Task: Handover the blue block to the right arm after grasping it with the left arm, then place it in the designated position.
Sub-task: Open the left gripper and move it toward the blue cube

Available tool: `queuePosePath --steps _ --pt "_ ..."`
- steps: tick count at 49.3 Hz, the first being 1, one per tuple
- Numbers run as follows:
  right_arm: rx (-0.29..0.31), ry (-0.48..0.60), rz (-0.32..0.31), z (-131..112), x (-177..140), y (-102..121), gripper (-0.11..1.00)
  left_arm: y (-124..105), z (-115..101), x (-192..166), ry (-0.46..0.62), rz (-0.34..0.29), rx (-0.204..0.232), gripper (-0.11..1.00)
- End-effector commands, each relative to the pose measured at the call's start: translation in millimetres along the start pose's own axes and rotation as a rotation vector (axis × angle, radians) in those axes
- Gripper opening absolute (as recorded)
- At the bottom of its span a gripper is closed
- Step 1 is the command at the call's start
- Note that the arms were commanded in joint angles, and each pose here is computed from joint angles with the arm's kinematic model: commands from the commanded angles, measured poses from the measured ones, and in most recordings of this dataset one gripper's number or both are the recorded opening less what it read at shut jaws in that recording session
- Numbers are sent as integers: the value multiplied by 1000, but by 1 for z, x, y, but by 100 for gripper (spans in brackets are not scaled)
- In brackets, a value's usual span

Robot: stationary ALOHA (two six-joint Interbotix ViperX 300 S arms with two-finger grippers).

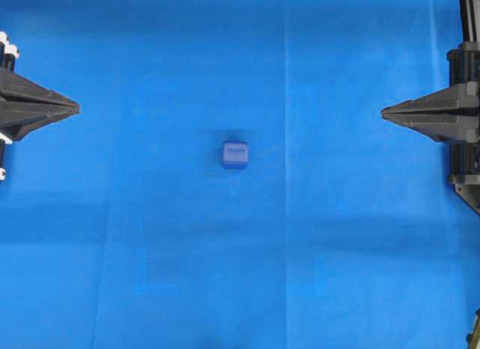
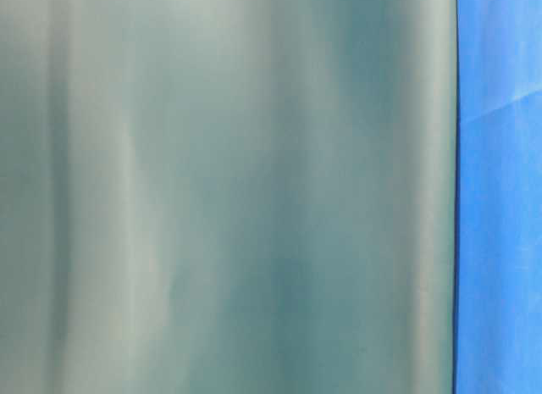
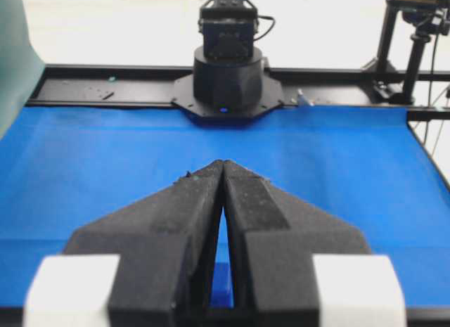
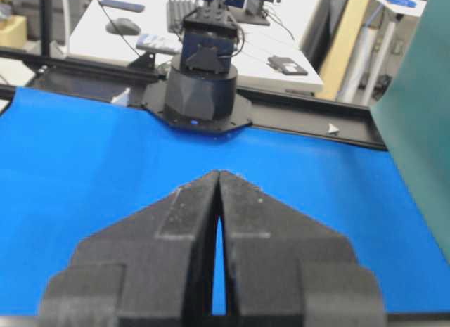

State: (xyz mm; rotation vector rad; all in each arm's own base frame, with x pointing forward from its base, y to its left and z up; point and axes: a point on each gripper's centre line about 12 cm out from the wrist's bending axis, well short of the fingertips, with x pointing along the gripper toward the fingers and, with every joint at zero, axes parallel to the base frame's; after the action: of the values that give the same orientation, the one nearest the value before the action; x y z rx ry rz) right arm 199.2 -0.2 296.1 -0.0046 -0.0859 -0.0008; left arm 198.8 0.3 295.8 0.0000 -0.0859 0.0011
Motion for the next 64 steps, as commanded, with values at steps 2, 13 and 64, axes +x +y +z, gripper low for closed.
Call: queuePosePath --steps 2,13,64 --pt "6 6 0 1 4 0 0 -8 6 4 -14 -42 -10 0" --pt "8 48 0 -4 10 0 -3 -10 4 4 1 -50 -1 0" --pt "25 75 -15 -8 12 -3 94 -6 -4 15 17 -29 -7 92"
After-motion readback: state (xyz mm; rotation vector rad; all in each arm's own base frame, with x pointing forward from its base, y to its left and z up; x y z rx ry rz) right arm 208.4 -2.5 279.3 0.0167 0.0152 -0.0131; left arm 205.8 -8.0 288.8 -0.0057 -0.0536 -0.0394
